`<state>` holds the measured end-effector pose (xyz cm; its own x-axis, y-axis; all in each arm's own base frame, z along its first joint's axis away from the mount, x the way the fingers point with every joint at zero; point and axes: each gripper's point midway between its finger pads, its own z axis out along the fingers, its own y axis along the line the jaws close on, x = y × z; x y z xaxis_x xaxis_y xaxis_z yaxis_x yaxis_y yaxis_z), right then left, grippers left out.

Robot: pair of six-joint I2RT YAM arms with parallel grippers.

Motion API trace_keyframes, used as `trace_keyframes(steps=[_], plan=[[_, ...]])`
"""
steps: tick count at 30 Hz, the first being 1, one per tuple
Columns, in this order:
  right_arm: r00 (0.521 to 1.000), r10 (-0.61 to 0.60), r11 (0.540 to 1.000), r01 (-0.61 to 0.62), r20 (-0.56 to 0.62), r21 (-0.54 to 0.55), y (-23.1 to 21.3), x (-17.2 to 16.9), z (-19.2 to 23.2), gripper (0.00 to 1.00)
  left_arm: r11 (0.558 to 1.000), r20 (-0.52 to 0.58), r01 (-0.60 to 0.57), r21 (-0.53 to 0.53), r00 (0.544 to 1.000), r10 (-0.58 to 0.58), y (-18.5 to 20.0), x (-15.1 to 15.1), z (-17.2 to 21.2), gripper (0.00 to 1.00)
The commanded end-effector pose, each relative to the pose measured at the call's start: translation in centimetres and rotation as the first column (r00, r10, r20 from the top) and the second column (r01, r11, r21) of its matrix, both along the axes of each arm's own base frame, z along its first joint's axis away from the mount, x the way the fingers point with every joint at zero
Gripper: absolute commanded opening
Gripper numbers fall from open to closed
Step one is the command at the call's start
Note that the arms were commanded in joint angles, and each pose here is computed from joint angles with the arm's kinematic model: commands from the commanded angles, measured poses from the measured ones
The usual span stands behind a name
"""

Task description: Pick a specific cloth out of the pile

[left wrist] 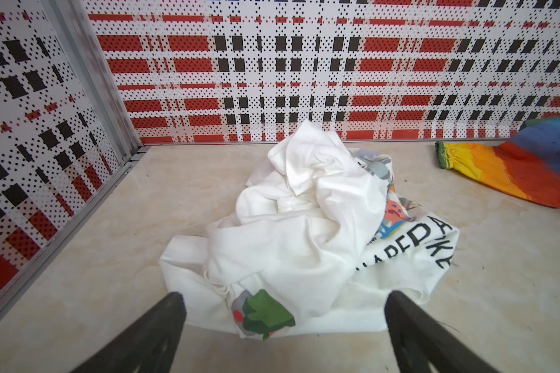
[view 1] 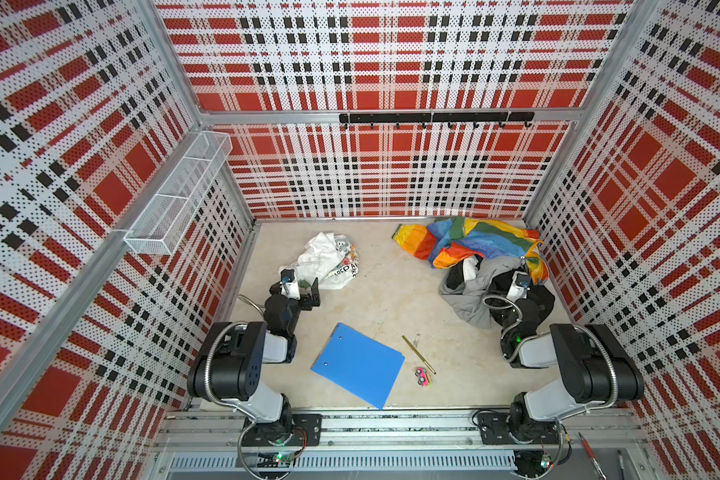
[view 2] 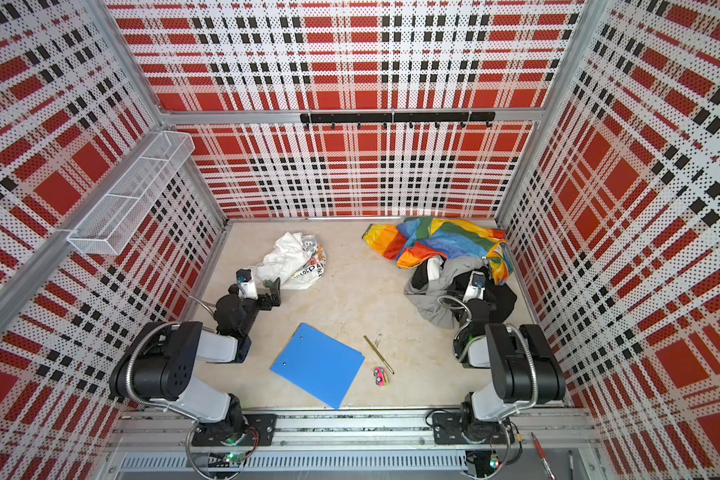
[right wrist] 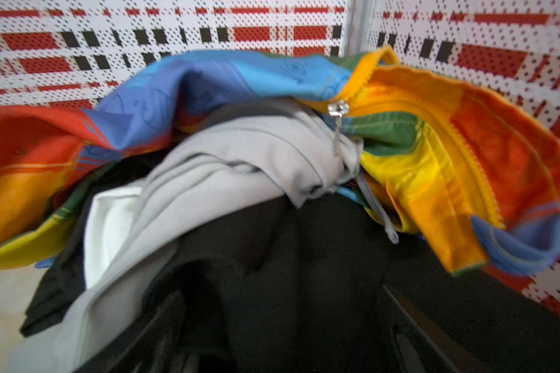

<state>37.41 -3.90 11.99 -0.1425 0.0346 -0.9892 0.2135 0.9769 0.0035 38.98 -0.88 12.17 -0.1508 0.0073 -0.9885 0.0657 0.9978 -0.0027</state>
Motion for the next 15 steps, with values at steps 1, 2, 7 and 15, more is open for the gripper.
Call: trace_keyframes(steps=[1,2,7,15], plan=[[0.997,0.052,0.999,-0.051,0.063,-0.016,0.9,0.8,1.9,1.0,1.0,0.043,0.009,0.008,0.999,-0.01,0.0,0.2,1.1,0.99],[0.995,0.05,0.999,-0.048,0.082,-0.022,0.8,0.7,2.2,1.0,1.0,0.043,0.01,0.008,0.999,-0.01,0.0,0.2,1.1,0.99],[0.995,0.066,0.998,-0.064,0.071,-0.026,1.1,0.8,2.1,1.0,1.0,0.043,0.01,0.006,0.999,-0.01,0.0,0.2,1.1,0.99],[0.977,0.184,0.982,-0.178,0.103,-0.061,3.0,0.3,2.5,1.0,1.0,0.043,0.01,0.007,0.999,-0.01,0.0,0.2,1.1,0.99]])
